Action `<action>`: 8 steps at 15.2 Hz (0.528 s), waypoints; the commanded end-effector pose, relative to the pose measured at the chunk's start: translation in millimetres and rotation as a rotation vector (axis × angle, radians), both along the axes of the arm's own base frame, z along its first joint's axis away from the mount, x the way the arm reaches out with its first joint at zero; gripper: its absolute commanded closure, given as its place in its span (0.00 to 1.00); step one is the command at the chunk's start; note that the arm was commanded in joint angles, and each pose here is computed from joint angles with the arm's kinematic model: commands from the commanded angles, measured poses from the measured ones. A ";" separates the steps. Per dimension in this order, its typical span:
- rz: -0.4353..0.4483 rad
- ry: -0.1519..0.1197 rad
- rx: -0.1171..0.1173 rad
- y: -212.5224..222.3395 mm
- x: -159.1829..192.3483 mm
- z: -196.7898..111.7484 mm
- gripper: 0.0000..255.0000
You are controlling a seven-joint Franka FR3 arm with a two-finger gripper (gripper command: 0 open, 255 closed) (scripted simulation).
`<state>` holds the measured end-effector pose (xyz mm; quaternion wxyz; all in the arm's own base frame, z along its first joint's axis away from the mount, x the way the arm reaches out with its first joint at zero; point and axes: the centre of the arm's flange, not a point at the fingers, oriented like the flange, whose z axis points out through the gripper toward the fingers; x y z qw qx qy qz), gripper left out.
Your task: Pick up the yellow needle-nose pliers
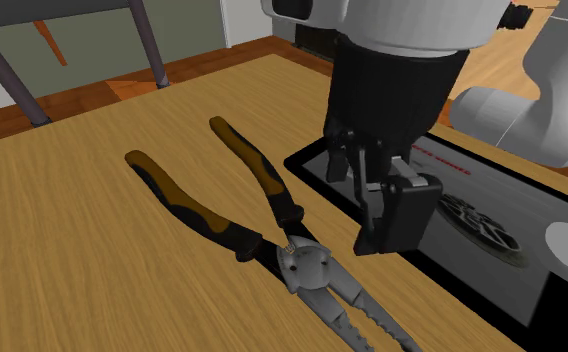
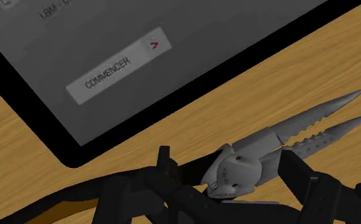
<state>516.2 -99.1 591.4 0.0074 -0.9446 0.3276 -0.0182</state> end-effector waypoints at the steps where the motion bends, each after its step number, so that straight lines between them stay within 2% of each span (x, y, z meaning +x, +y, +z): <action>1: -0.061 0.007 0.003 -16.5 20.1 -3.0 0.00; 8: -0.249 0.031 0.016 -75.5 83.7 -6.7 0.00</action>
